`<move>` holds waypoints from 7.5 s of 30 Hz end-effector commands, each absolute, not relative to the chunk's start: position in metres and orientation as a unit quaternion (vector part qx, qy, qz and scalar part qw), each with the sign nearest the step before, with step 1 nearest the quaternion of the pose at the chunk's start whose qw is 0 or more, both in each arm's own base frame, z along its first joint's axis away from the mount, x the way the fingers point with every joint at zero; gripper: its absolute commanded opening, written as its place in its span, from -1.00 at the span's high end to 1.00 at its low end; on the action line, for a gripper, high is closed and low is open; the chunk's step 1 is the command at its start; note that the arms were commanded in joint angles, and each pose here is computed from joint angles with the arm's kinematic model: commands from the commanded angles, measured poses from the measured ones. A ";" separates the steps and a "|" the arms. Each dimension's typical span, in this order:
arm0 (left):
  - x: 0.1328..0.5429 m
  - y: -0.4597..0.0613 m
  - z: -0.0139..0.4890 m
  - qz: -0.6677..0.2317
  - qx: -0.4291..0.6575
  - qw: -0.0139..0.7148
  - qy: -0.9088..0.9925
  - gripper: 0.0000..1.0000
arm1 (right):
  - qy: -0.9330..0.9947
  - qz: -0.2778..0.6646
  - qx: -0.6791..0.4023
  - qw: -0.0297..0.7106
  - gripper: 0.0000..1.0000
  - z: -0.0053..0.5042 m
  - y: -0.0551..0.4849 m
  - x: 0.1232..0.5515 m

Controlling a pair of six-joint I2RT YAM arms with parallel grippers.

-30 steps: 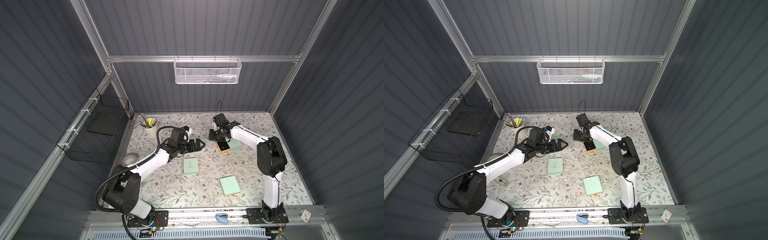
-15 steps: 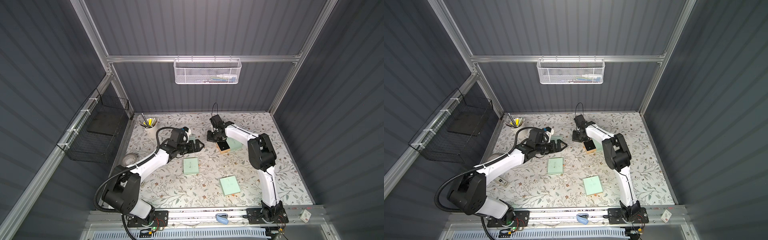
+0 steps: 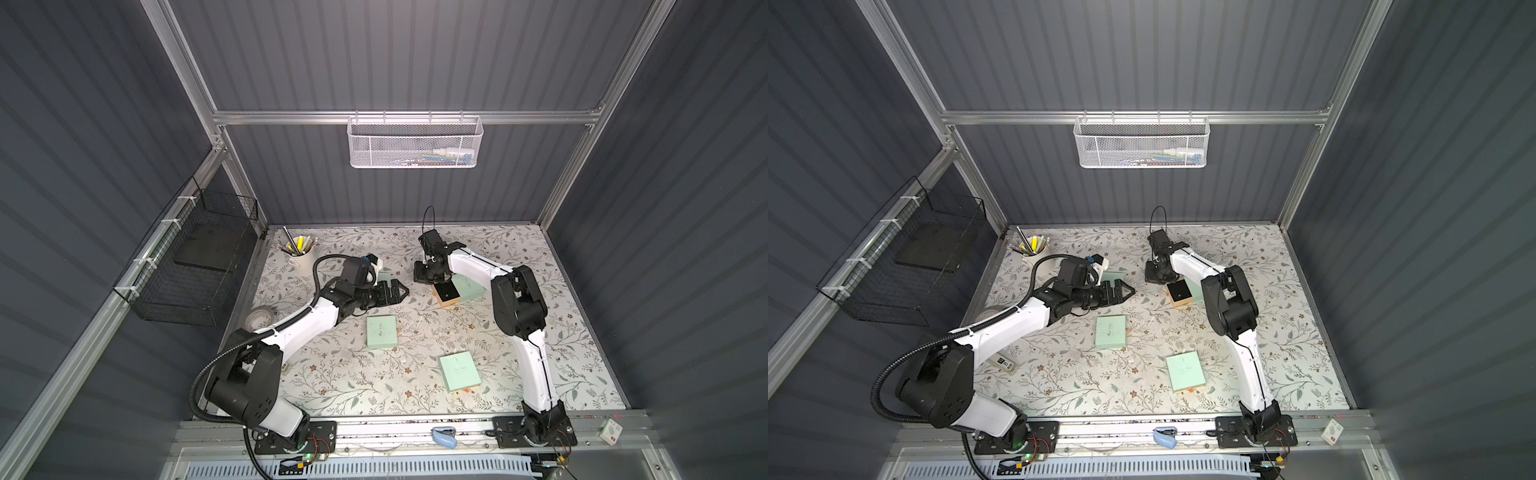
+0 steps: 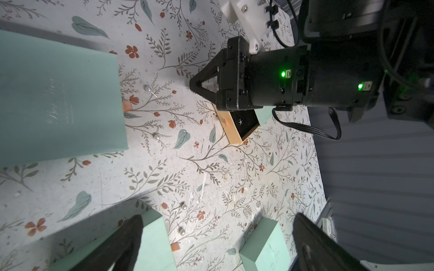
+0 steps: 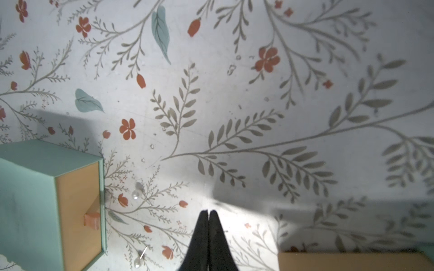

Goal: Take out the earrings from the drawer-style jewelry box
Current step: Place the earring at the center of the board, then adjust the jewelry box at the center of the board, then pick up the earring from the drawer.

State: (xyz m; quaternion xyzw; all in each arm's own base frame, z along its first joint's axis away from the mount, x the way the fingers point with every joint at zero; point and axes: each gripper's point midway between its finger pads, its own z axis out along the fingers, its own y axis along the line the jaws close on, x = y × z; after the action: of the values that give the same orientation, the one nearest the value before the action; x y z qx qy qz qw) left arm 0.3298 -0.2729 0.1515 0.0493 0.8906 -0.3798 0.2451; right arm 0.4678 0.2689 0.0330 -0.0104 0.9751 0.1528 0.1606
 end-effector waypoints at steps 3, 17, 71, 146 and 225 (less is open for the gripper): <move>0.329 -0.273 0.144 -0.379 0.052 0.236 0.893 -0.99 | 0.978 0.144 -0.012 0.150 0.82 0.026 0.265 0.470; 0.329 -0.273 0.143 -0.379 0.051 0.235 0.894 -0.99 | 0.979 0.147 -0.013 0.142 0.75 0.019 0.266 0.468; 0.351 -0.398 0.123 -0.411 0.197 0.146 0.878 -0.58 | 0.936 0.236 0.186 0.185 -0.14 0.075 0.103 0.388; 0.357 -0.476 0.040 -0.407 0.216 0.002 0.888 0.13 | 0.895 0.374 0.176 0.168 -0.24 0.084 0.121 0.426; 0.357 -0.482 0.058 -0.447 0.165 -0.004 0.879 1.00 | 0.887 0.398 0.199 0.125 -0.18 0.060 0.140 0.400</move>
State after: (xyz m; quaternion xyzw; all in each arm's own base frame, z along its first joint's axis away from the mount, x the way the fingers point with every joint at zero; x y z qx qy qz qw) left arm 0.3646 -0.4801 0.0419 0.1655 0.8871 -0.4308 0.0022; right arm 0.4005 0.1368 0.0583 0.2074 0.8837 0.3999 0.1273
